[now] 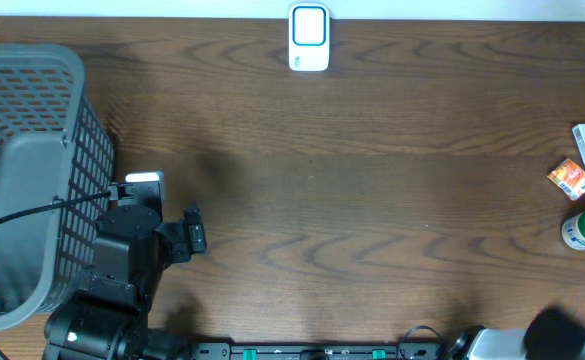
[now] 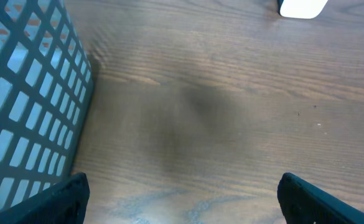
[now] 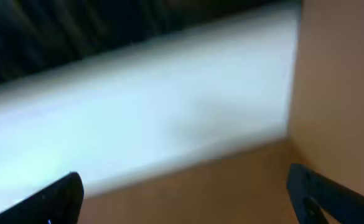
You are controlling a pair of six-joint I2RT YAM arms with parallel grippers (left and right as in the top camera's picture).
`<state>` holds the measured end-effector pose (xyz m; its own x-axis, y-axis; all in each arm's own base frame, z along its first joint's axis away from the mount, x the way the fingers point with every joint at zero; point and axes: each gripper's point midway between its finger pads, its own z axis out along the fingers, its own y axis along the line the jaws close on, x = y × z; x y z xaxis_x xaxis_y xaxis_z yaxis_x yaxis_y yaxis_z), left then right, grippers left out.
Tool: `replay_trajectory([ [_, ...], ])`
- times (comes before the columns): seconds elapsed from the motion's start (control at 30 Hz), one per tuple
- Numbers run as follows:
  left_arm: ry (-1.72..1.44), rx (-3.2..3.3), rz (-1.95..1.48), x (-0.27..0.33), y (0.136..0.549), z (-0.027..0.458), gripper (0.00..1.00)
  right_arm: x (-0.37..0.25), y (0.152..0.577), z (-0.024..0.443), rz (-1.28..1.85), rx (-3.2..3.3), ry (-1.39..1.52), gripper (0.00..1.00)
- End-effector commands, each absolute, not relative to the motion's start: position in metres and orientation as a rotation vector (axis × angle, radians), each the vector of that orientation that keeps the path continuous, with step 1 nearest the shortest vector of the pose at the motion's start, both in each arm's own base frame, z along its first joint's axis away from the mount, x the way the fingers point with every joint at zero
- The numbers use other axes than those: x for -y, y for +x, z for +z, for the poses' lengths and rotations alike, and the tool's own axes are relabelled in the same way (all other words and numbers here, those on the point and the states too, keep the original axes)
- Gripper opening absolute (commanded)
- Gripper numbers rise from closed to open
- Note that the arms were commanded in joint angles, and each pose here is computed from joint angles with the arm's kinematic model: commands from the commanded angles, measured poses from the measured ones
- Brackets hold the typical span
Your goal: Scan the item barcode
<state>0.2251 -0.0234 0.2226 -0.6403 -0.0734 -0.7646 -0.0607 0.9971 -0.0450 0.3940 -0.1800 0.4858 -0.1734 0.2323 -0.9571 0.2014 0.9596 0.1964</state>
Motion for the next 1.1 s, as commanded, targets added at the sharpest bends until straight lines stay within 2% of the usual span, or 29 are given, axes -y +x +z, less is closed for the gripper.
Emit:
replay_trajectory([
  [0.0, -0.117, -2.211, -0.019, 0.022, 0.233, 0.234, 0.96, 0.121, 0.347, 0.558, 0.209, -1.574, 0.274, 0.99],
  [0.17, -0.071, -1.843, -0.071, 0.033, 0.274, 0.316, 0.96, 0.065, 0.284, 0.617, 0.199, -1.414, 0.119, 0.99],
  [0.27, 0.076, -1.594, 0.073, 0.033, 0.29, 0.376, 0.96, 0.038, 0.267, 0.629, 0.224, -1.375, 0.055, 0.99],
  [0.37, 0.018, -1.419, 0.261, 0.011, 0.296, 0.421, 0.96, 0.013, 0.259, 0.638, 0.276, -1.342, -0.018, 0.99],
  [0.53, -0.024, -1.412, 0.646, -0.029, 0.288, 0.431, 0.96, -0.01, 0.256, 0.671, 0.301, -1.202, -0.073, 0.99],
  [0.63, -0.01, -1.404, 0.709, -0.035, 0.279, 0.437, 0.96, -0.002, 0.263, 0.688, 0.26, -1.116, -0.01, 0.99],
  [0.77, -0.046, -1.383, 0.743, -0.048, 0.254, 0.446, 0.96, -0.018, 0.261, 0.659, 0.181, -1.228, -0.089, 0.99],
  [0.93, -0.074, -1.341, 0.72, -0.061, 0.21, 0.454, 0.96, -0.05, 0.212, 0.611, 0.161, -1.294, -0.248, 0.98],
  [1.07, -0.073, -1.31, 0.662, -0.063, 0.18, 0.454, 0.96, -0.043, 0.172, 0.587, 0.141, -1.249, -0.223, 0.99],
])
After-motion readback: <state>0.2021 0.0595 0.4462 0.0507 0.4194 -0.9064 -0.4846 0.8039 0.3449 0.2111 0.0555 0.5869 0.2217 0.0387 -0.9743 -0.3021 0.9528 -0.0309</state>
